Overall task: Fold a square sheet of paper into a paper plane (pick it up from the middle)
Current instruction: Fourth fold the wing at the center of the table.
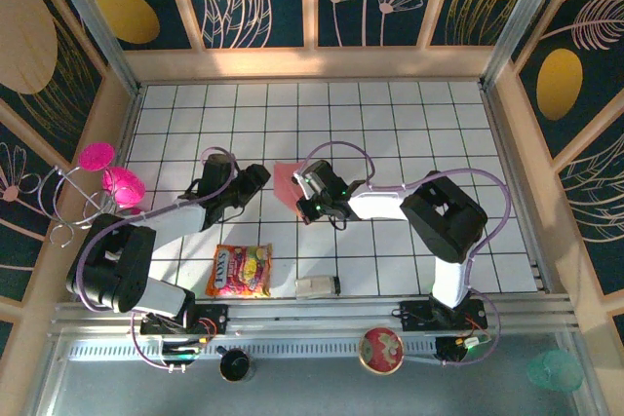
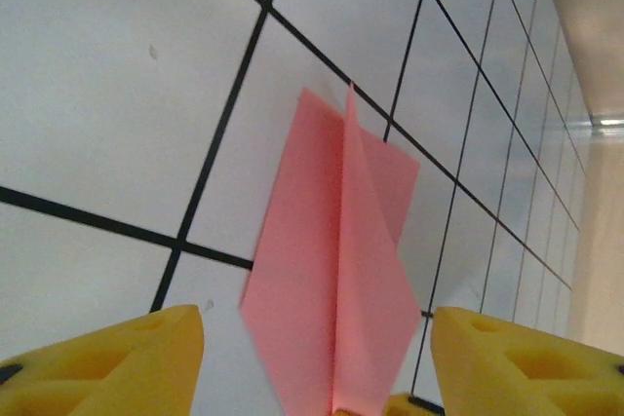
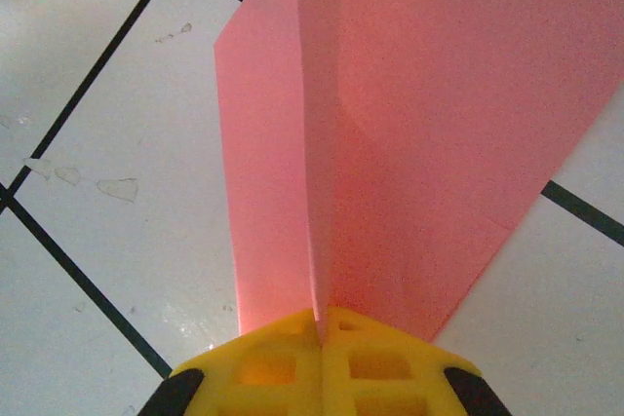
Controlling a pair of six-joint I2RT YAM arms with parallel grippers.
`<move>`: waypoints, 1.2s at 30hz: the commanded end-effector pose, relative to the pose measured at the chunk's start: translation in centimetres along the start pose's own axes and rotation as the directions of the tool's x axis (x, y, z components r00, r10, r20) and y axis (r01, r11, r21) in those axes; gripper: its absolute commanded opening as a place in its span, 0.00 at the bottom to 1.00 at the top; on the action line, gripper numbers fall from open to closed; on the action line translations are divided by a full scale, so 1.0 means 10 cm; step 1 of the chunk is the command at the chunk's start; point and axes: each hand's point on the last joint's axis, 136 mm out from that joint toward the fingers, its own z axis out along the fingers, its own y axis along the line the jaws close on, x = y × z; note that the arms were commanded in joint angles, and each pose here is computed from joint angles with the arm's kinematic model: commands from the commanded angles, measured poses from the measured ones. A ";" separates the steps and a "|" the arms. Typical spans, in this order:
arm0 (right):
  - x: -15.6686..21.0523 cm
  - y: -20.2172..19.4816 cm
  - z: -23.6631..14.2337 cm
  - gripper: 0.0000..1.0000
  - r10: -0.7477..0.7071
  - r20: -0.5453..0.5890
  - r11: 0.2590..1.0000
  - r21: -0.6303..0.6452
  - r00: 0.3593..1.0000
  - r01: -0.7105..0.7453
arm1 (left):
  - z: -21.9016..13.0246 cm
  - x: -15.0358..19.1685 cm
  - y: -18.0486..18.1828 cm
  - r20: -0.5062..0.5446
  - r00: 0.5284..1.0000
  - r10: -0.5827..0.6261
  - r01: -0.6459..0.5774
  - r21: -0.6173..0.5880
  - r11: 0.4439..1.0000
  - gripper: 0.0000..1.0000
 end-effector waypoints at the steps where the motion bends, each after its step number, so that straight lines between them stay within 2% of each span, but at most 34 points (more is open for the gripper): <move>1: 0.07 -0.02 0.04 0.05 0.027 -0.005 0.999 -0.023 1.000 -0.027 | -0.01 0.11 -0.21 -0.050 0.999 -0.010 0.016 0.125 0.992 0.58; 5: 0.08 -0.03 0.02 0.05 0.041 0.003 0.998 -0.040 0.999 -0.041 | 0.05 0.27 -0.26 -0.097 0.995 0.017 -0.003 0.140 0.990 0.53; 13: 0.09 -0.06 -0.01 0.06 0.051 0.017 0.997 -0.053 0.999 -0.050 | 0.23 0.46 -0.38 -0.164 0.984 0.069 -0.041 0.168 0.985 0.61; 25: 0.07 -0.05 -0.02 0.09 0.061 0.023 0.996 -0.065 0.998 -0.059 | 0.44 0.47 -0.43 -0.197 0.975 0.099 -0.066 0.168 0.984 0.56; 32: -0.06 -0.02 -0.11 0.14 0.101 0.050 0.990 -0.102 0.994 -0.096 | 0.47 0.45 -0.51 -0.207 0.973 0.103 -0.064 0.187 0.980 0.39; 36: -0.13 -0.02 -0.14 0.17 0.122 0.062 0.986 -0.120 0.991 -0.114 | 0.49 0.47 -0.48 -0.220 0.969 0.108 -0.072 0.166 0.983 0.34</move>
